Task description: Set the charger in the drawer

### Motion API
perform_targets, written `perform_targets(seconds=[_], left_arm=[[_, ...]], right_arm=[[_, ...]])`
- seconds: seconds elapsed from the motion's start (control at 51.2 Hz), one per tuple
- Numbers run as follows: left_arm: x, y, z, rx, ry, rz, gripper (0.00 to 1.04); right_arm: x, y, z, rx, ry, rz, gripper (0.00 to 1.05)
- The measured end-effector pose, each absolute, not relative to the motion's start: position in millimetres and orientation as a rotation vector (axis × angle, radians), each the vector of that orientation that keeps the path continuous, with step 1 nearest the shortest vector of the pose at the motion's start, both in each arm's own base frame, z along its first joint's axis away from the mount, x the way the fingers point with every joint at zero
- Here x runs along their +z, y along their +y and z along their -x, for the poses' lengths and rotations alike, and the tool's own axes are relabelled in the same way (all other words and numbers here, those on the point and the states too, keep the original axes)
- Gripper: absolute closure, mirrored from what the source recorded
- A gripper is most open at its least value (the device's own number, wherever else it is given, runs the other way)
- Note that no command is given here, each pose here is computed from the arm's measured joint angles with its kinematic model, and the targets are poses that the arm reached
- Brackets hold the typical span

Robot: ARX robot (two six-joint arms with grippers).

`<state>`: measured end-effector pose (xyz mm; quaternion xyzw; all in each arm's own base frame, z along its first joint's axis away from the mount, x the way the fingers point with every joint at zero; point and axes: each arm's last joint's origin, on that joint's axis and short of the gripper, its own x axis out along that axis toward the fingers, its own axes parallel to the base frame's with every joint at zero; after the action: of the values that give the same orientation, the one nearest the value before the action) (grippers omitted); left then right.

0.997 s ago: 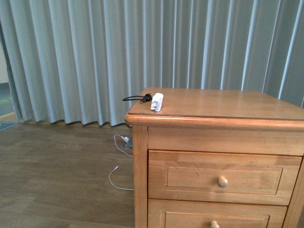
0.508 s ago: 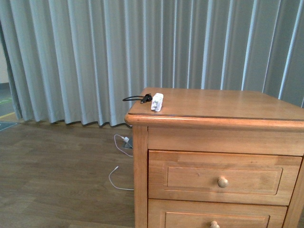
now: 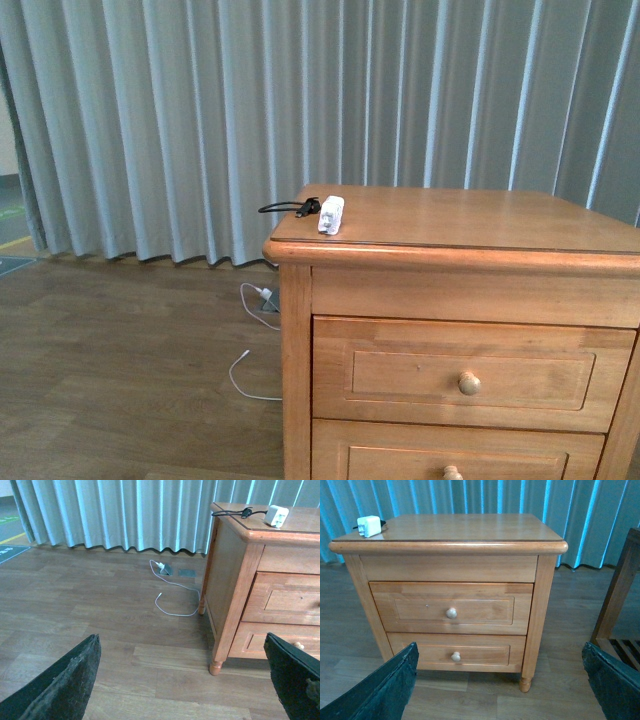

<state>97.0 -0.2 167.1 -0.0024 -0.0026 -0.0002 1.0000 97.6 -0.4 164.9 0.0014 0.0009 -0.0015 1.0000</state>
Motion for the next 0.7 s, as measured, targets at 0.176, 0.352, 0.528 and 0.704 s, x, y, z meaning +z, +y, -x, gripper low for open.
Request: perform_targets(seconds=[0.176, 0.352, 0.528, 0.704], left_arm=[[167.1, -0.2, -97.0, 0.000, -0.005, 0.005, 0.06], [167.1, -0.2, -97.0, 0.000, -0.005, 0.005, 0.06], [167.1, -0.2, -97.0, 0.000, -0.005, 0.005, 0.06], [167.1, -0.2, -97.0, 0.000, -0.005, 0.005, 0.06]], right_arm=[[164.9, -0.4, -97.6, -0.003, 0.002, -0.003, 0.08], [164.6, -0.3, -97.6, -0.003, 0.005, -0.001, 0.08], [158.6, 5.3, -103.3, 0.032, 0.235, 0.083, 0.08], [160.9, 15.1, -118.9, 0.073, 0.329, 0.107, 0.08]])
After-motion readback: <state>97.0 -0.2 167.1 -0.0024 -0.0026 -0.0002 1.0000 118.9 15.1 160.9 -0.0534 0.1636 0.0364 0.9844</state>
